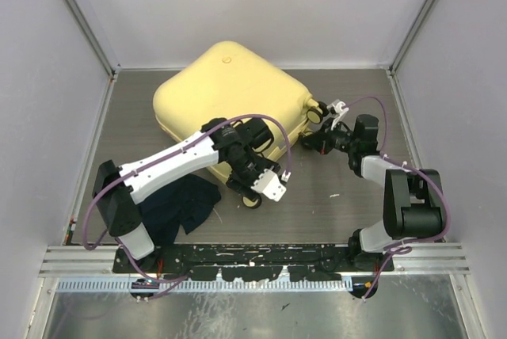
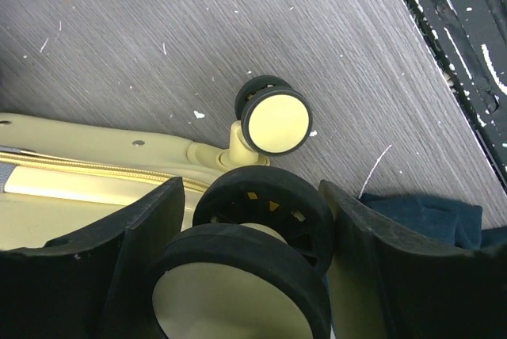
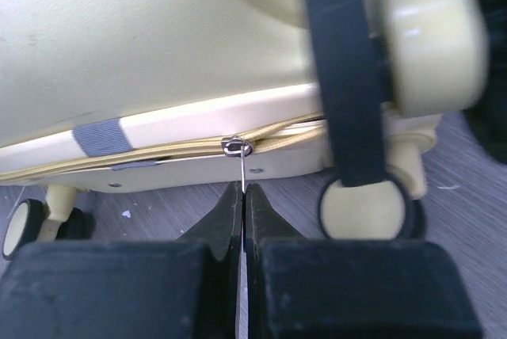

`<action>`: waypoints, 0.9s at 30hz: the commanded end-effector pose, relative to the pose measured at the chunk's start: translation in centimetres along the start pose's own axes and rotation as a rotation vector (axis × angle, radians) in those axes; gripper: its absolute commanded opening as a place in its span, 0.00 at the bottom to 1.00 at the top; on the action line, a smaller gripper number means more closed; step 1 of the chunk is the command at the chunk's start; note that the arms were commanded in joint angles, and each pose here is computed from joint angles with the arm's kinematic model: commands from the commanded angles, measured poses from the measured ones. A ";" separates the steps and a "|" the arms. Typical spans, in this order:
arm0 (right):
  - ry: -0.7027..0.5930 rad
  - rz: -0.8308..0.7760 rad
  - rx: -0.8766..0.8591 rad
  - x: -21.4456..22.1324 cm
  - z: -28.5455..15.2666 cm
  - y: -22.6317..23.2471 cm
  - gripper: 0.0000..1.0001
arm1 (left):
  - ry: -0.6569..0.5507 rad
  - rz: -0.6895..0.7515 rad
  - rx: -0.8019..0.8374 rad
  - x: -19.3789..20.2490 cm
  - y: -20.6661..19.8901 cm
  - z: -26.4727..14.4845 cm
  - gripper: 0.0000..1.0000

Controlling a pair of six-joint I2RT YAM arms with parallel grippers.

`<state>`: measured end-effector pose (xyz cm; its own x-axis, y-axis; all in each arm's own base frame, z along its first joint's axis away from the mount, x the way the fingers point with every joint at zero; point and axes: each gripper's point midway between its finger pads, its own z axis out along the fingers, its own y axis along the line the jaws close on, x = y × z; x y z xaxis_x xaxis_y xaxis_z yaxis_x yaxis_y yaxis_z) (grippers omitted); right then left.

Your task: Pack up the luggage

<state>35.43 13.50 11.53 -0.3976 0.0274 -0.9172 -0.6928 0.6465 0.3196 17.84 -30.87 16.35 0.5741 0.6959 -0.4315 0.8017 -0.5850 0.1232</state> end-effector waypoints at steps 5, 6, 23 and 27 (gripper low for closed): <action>-0.064 -0.149 0.226 -4.0 -4.5 -9.3 0.01 | 0.055 -0.039 0.096 2.6 -5.4 -2.3 0.19; -0.064 -0.158 0.241 -4.1 -4.7 -10.2 0.01 | 0.055 -0.035 0.107 2.8 -5.9 -2.2 0.18; -0.189 -0.231 0.195 -8.8 -3.2 -15.5 0.01 | 0.171 0.102 0.305 7.7 -12.1 -2.2 0.07; -0.178 -0.275 0.070 -10.0 -0.7 -12.3 0.01 | 0.171 0.121 0.312 8.4 -12.4 -2.4 0.07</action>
<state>42.63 6.56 12.03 -0.3091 0.0482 -0.9498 -0.7558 0.5938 0.2761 17.87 -27.71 15.61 0.8075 0.4771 -0.3470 0.5781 -0.7572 0.3040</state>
